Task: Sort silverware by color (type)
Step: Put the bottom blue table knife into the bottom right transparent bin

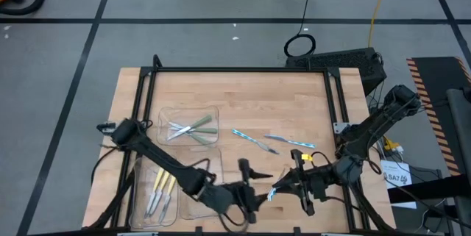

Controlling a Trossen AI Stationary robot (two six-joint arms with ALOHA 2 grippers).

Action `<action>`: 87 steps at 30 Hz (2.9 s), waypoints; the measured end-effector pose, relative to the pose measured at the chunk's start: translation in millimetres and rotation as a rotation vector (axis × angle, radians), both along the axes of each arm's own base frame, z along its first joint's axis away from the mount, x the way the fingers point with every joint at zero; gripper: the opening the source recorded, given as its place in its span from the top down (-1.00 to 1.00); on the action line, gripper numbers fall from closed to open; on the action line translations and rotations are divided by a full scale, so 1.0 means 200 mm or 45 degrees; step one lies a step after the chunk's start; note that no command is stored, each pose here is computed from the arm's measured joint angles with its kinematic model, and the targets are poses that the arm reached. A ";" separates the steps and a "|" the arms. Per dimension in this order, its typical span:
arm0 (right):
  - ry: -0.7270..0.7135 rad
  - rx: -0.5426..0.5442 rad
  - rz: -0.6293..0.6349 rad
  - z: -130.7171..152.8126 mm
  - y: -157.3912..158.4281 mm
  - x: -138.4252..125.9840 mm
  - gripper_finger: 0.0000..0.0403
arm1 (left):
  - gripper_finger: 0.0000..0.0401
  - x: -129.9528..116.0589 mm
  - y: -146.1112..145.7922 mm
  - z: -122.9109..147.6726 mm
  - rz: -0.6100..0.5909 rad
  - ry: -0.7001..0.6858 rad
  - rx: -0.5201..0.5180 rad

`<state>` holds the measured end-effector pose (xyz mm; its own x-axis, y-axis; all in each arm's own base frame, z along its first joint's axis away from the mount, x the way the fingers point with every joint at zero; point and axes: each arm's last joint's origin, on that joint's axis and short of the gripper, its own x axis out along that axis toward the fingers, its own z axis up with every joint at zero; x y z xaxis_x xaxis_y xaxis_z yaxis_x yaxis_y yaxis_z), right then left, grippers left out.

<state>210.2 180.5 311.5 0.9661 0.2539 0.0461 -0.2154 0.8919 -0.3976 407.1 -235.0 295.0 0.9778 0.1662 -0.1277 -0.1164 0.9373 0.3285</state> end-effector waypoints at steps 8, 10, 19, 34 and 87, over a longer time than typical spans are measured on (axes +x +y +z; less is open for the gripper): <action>-0.005 -0.001 0.010 0.00 0.01 -0.01 0.87 | -0.29 0.13 -0.06 0.12 0.177 -0.033 -0.050; -0.005 -0.001 0.010 0.00 0.01 -0.01 0.87 | -0.29 0.14 -0.07 0.12 0.176 -0.042 -0.055; -0.013 0.006 0.010 0.01 0.01 -0.01 0.87 | -0.12 0.13 -0.09 0.12 0.143 -0.028 -0.004; -0.011 0.013 0.011 0.01 0.01 -0.01 0.85 | 0.80 0.14 -0.09 0.12 0.082 -0.021 0.043; 0.637 0.185 -0.380 -0.17 -0.15 -0.16 0.28 | 0.77 -0.51 0.08 0.08 0.917 0.905 -0.974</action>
<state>177.3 150.5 276.6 0.9079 -0.0068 -0.4190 -0.0768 0.9803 -0.1822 305.2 -218.5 311.5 0.3738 0.2817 -0.8837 -0.6981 0.7127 -0.0681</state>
